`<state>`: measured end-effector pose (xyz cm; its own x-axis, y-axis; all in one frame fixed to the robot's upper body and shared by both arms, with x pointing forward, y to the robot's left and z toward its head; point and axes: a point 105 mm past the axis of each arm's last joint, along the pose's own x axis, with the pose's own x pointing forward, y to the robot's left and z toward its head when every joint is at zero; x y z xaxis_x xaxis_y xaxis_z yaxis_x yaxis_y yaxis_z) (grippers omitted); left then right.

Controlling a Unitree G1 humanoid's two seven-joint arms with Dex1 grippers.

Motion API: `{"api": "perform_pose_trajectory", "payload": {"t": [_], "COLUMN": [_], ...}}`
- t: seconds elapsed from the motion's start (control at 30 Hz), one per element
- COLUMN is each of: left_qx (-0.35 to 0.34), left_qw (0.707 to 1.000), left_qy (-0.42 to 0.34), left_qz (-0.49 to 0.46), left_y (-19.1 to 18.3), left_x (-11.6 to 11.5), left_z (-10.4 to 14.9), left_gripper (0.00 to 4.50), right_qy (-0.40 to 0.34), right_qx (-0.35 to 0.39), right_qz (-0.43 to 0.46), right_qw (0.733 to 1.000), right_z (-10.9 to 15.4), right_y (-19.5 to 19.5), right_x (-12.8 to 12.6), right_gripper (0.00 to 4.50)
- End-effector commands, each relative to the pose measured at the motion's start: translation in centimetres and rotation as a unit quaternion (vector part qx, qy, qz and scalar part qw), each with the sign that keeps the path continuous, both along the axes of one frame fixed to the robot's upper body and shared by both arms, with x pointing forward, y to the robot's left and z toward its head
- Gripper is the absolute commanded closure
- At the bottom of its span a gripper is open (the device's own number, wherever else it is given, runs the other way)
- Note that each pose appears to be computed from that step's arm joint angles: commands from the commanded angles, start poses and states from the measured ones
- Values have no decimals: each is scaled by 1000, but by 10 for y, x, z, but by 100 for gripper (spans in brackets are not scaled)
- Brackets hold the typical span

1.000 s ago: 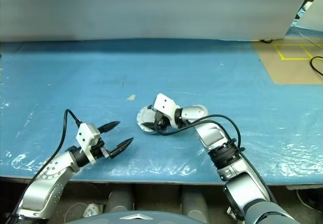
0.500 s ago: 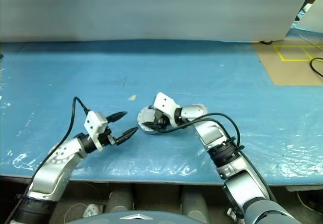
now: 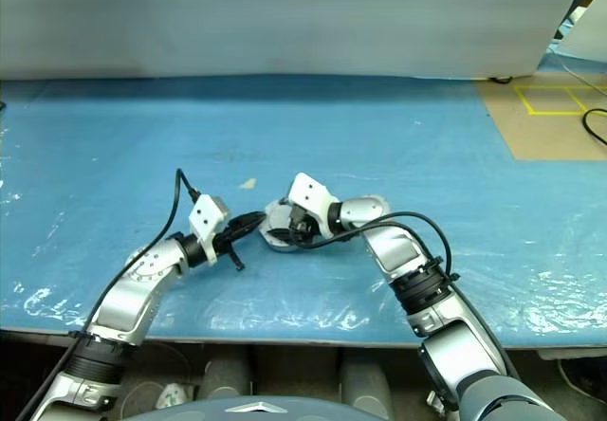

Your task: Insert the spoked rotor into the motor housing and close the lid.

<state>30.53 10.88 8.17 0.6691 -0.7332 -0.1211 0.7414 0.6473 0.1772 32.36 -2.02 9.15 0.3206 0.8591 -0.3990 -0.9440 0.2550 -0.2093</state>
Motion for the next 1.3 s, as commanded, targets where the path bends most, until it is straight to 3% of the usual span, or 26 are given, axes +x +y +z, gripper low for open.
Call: {"api": "perform_pose_trajectory", "payload": {"t": [0.03, 0.37, 0.8, 0.93, 0.97, 1.1, 1.3], "left_qx": [20, 62, 59, 61, 63, 64, 63], "left_qw": [1000, 991, 987, 987, 987, 986, 986], "left_qy": [9, 110, 139, 140, 141, 143, 143], "left_qz": [-4, -40, -49, -47, -47, -49, -53], "left_y": [-2, -4, -6, -5, -5, -5, -7], "left_x": [-1, -23, -30, -30, -30, -31, -31], "left_z": [-6, -37, -42, -43, -44, -45, -45], "left_gripper": [445, 445, 445, 450, 450, 450, 450], "right_qy": [13, 12, 14, 16, 16, 15, 57], "right_qx": [-18, -14, -9, -2, -2, 17, 102], "right_qz": [-15, -17, -19, -18, -18, -21, -2], "right_qw": [1000, 1000, 1000, 1000, 1000, 1000, 993], "right_z": [-10, -6, -4, -2, -2, 4, 26], "right_y": [-8, -7, -8, -8, -8, -7, -7], "right_x": [1, 2, 2, 2, 2, 3, -2], "right_gripper": [150, 150, 150, 18, 3, 3, 3]}}
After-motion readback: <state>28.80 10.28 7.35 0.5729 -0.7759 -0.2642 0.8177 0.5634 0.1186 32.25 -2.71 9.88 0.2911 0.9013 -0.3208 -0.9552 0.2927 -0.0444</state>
